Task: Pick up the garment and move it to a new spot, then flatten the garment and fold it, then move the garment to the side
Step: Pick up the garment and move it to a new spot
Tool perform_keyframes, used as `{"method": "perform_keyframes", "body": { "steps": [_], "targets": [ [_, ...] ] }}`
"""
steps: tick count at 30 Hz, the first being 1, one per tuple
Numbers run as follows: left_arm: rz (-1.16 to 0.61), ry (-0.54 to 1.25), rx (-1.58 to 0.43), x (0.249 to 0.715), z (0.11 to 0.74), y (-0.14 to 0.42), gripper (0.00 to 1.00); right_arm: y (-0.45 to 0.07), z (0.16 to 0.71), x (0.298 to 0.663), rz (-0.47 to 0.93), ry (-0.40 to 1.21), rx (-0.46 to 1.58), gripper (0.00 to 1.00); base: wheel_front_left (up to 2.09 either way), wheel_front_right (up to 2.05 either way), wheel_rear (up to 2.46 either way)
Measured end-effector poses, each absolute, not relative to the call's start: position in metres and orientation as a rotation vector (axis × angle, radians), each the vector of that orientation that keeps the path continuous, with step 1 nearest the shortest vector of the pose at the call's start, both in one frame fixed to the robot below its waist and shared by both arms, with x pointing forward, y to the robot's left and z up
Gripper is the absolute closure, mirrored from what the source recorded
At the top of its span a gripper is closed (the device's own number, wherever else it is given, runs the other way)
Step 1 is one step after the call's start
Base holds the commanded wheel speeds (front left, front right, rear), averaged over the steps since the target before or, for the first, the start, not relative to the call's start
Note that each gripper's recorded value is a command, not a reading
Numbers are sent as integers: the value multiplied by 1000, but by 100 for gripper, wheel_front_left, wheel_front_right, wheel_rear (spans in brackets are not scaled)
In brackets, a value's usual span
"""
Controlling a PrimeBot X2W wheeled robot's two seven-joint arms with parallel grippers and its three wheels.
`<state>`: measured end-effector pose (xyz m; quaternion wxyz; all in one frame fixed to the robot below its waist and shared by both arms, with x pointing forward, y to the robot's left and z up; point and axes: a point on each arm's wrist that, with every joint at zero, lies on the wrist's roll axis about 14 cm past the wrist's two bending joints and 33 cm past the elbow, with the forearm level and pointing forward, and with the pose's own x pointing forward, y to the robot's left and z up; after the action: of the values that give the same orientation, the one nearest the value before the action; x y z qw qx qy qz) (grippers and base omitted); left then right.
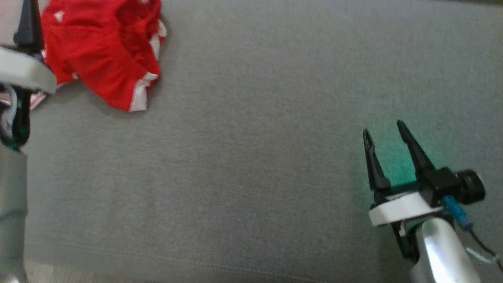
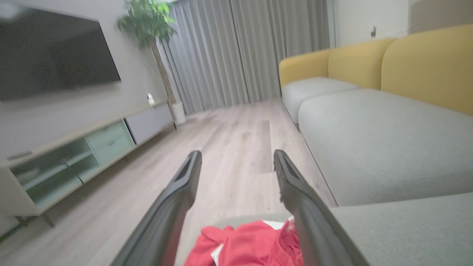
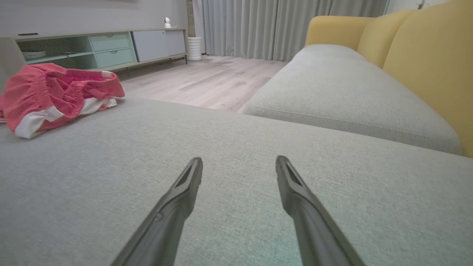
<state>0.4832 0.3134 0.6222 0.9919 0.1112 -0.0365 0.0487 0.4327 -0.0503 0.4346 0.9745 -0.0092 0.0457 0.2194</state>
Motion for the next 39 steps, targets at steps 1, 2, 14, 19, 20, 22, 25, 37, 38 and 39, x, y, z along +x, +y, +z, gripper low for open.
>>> {"method": "perform_keyframes", "body": {
  "steps": [1,2,14,19,20,22,25,37,38,39],
  "targets": [
    [96,-30,205,495,611,313,0,-54,431,437,433,96,-23,0,0,0,0],
    [95,16,181,506,597,313,0,-57,428,441,424,100,-26,0,0,0,0],
    [30,538,147,541,421,292,0,-88,389,454,345,181,-45,0,0,0,0],
    [59,686,181,530,384,298,0,-97,384,453,324,195,-51,0,0,0,0],
    [67,707,179,527,380,300,0,-97,385,453,324,194,-51,0,0,0,0],
    [78,728,177,522,378,304,55,-96,387,454,325,189,-51,0,0,0,0],
    [83,718,180,522,385,306,100,-93,392,454,332,177,-50,0,0,0,0],
    [26,432,280,534,493,297,100,-88,440,441,334,84,-4,0,0,0,0],
    [18,407,287,533,505,294,100,-89,443,436,331,81,1,0,0,0,0],
    [10,382,299,531,517,291,100,-91,445,430,326,82,7,0,0,0,0]
  ]
}}
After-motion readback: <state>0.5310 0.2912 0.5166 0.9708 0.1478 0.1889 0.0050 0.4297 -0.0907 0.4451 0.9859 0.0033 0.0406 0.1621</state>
